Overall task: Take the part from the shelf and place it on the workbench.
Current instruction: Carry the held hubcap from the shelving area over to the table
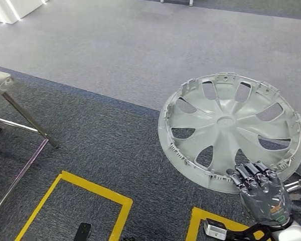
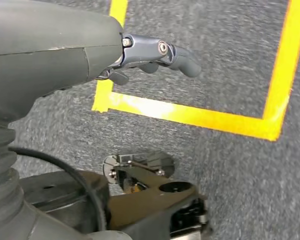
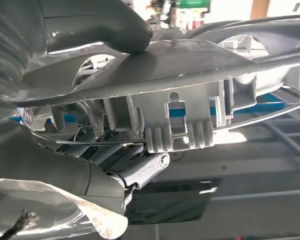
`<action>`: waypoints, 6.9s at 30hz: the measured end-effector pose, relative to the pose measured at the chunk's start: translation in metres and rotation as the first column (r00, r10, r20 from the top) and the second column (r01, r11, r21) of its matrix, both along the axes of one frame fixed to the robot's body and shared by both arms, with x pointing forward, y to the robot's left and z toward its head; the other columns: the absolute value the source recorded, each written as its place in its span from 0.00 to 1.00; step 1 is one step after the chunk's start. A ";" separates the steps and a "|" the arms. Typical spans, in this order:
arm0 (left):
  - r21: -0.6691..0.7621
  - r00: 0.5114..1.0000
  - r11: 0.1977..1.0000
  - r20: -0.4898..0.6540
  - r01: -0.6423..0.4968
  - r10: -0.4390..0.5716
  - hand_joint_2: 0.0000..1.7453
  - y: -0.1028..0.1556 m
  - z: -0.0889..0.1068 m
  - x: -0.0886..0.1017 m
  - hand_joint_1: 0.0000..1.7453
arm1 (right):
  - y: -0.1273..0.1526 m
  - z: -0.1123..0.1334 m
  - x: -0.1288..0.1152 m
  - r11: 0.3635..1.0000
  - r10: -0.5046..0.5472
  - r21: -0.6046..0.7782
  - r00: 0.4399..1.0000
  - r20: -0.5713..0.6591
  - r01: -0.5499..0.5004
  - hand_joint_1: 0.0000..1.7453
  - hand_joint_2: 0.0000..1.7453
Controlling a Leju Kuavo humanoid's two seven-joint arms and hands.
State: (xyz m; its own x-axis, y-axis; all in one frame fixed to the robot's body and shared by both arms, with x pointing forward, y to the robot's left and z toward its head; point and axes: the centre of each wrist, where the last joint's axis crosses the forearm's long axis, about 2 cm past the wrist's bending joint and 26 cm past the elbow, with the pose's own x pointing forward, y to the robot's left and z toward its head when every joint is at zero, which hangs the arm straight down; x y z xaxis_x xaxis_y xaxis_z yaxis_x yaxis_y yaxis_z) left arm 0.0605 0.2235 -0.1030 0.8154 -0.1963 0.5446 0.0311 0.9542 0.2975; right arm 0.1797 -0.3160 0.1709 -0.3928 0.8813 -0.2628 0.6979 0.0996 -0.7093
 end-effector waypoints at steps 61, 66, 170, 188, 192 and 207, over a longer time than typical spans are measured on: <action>0.017 1.000 1.000 0.011 0.005 -0.006 1.00 0.005 0.000 0.005 0.00 | -0.007 0.000 0.007 1.000 -0.011 -0.011 1.000 0.010 0.011 1.00 1.00; 0.017 1.000 1.000 0.011 0.005 -0.006 1.00 0.005 0.000 0.005 0.00 | -0.007 0.000 0.007 1.000 -0.011 -0.011 1.000 0.011 0.011 1.00 1.00; 0.012 1.000 1.000 0.019 0.013 -0.013 1.00 0.008 0.000 0.007 0.00 | -0.015 -0.003 0.008 0.998 0.033 0.048 0.999 0.029 -0.035 1.00 1.00; 0.013 1.000 1.000 0.014 0.015 -0.015 1.00 0.008 0.000 0.006 0.00 | -0.015 -0.004 0.007 0.999 0.029 0.042 0.999 0.026 -0.030 1.00 1.00; 0.015 1.000 1.000 0.015 0.016 -0.016 1.00 0.009 0.000 0.007 0.00 | -0.015 -0.004 0.007 0.999 0.022 0.049 0.999 0.025 -0.023 1.00 1.00; 0.013 1.000 1.000 0.008 0.017 -0.017 1.00 0.007 0.000 0.007 0.00 | -0.017 -0.004 0.007 0.999 0.017 0.047 1.000 0.022 -0.018 1.00 1.00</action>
State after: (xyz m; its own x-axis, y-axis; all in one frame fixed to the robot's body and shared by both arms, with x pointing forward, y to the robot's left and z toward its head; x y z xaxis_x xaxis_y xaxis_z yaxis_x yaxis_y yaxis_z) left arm 0.0677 0.2306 -0.1028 0.8077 -0.2171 0.5482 0.0448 0.9496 0.3101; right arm 0.1867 -0.3326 0.1666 -0.4028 0.8859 -0.2299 0.7111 0.1448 -0.6880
